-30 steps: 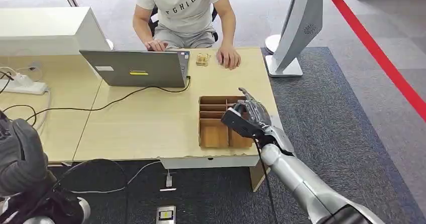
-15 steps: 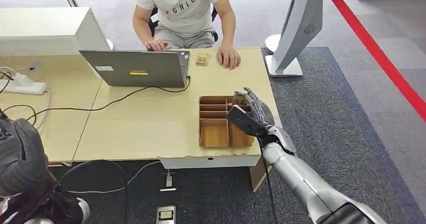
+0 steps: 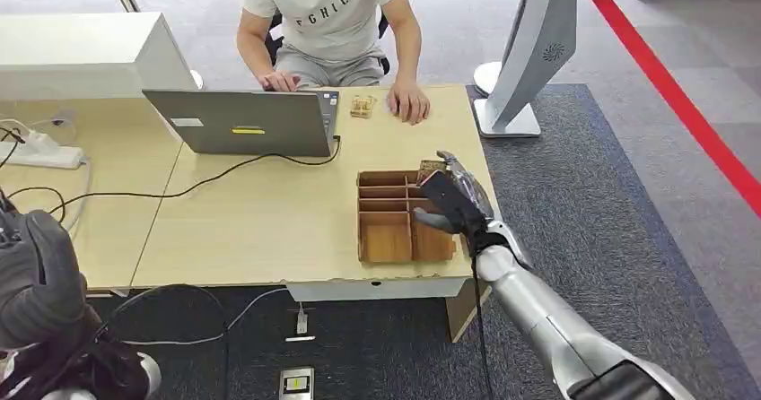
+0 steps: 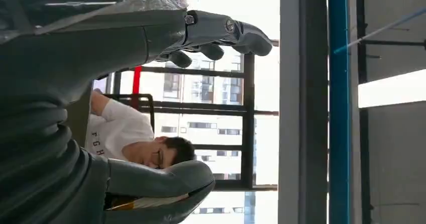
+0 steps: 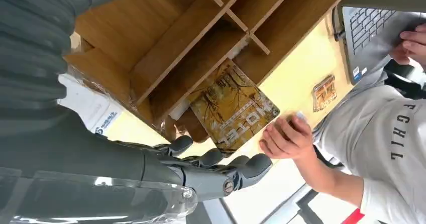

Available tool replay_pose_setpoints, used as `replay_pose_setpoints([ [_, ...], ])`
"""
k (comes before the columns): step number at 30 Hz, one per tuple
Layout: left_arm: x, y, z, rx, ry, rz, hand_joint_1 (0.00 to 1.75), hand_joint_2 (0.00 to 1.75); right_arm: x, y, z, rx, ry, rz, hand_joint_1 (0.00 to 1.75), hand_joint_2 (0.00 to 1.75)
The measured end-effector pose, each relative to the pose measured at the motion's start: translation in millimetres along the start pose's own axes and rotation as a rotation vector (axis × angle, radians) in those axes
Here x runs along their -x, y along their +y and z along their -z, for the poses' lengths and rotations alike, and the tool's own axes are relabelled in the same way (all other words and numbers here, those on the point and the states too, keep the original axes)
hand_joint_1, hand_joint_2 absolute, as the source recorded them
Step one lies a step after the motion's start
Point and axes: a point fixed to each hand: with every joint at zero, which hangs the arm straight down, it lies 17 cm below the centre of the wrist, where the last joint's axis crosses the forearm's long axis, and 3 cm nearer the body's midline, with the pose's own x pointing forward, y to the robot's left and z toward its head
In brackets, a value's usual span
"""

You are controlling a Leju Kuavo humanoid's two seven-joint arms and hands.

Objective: Pass the card to the sensor for recognition and then transmit it.

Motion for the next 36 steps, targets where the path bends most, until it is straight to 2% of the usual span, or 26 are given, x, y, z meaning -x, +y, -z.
replay_pose_setpoints([
  [6,-0.5,-0.4,0.8,-0.001,-0.002,-0.006,0.0,1.75,-0.9,-2.4,0.7,0.006,0.002,0.047,0.0,1.75],
  [15,-1.1,-1.1,3.3,-0.004,-0.007,-0.013,0.0,1.75,1.3,-9.2,2.6,0.033,0.018,0.034,0.0,1.75],
  [27,-0.4,-4.9,9.3,-0.003,-0.013,-0.027,0.0,1.75,-13.1,-39.5,25.8,0.106,0.009,-0.128,0.0,1.75],
  [36,-1.2,-9.2,9.0,0.0,-0.022,-0.052,0.0,1.75,-22.8,-41.0,35.9,0.118,0.005,-0.191,0.0,1.75],
])
